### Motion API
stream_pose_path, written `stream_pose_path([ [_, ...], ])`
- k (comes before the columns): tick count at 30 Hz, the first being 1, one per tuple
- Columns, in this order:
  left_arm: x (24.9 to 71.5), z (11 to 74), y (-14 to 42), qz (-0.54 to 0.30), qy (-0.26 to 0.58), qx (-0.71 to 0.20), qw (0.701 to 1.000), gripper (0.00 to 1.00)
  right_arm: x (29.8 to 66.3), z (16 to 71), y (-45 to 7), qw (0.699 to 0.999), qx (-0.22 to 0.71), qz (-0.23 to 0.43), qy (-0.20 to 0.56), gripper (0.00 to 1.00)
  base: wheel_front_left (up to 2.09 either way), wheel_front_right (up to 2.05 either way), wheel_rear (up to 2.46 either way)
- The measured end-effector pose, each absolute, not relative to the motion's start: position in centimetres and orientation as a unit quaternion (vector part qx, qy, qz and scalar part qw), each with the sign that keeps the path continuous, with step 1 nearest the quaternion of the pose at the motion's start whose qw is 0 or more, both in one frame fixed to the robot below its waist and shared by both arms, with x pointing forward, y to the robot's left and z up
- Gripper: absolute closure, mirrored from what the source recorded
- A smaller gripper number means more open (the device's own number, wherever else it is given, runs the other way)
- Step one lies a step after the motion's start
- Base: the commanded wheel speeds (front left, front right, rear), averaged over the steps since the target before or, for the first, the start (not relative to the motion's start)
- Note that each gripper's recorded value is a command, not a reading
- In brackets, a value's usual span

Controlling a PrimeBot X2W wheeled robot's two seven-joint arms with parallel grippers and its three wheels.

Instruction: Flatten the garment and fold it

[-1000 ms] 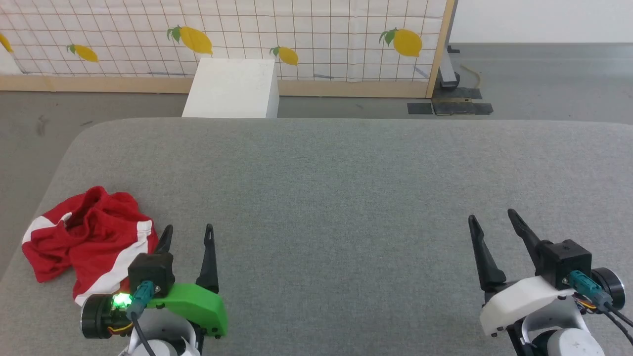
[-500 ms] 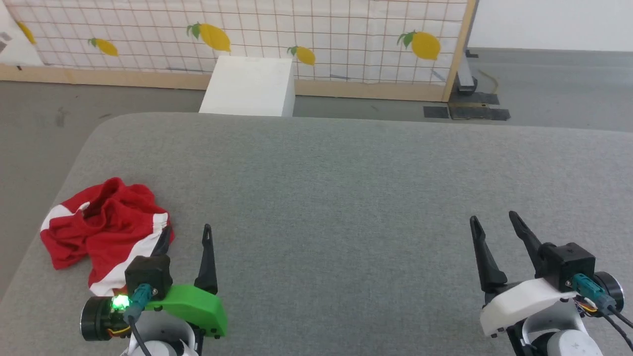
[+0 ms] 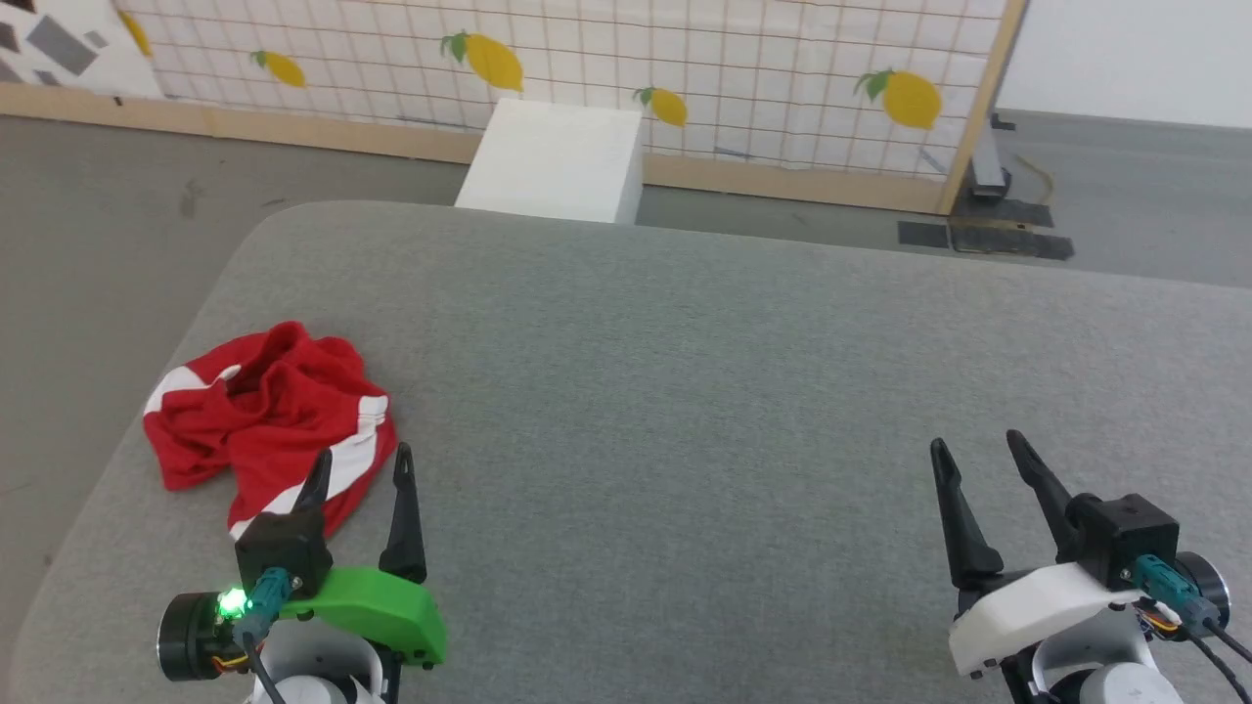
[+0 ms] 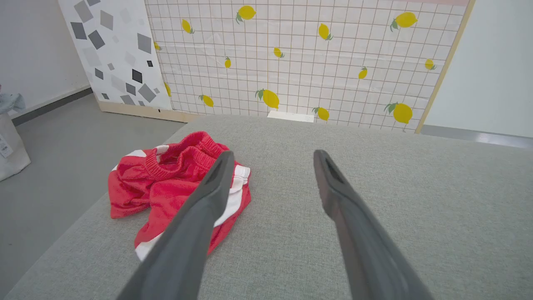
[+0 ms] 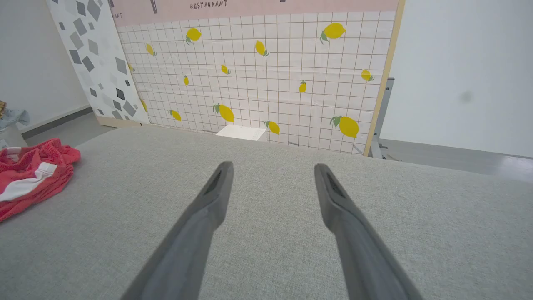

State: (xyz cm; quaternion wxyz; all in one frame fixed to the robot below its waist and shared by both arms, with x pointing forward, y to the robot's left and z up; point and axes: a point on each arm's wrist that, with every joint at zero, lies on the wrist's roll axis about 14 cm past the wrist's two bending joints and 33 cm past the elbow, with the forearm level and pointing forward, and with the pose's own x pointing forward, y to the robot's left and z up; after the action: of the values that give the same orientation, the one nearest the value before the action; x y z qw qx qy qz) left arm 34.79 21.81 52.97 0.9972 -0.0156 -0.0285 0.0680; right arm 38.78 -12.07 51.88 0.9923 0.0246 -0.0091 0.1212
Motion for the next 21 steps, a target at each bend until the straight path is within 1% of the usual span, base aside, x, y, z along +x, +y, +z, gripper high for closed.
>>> stream_pose_path([
  [21, 31.8, 52.9, 25.6, 0.135, -0.042, -0.025, 0.990, 0.00, 39.7, 51.3, -7.8, 0.983, 0.041, 0.179, -0.008, 0.00, 0.00, 0.00, 0.00],
])
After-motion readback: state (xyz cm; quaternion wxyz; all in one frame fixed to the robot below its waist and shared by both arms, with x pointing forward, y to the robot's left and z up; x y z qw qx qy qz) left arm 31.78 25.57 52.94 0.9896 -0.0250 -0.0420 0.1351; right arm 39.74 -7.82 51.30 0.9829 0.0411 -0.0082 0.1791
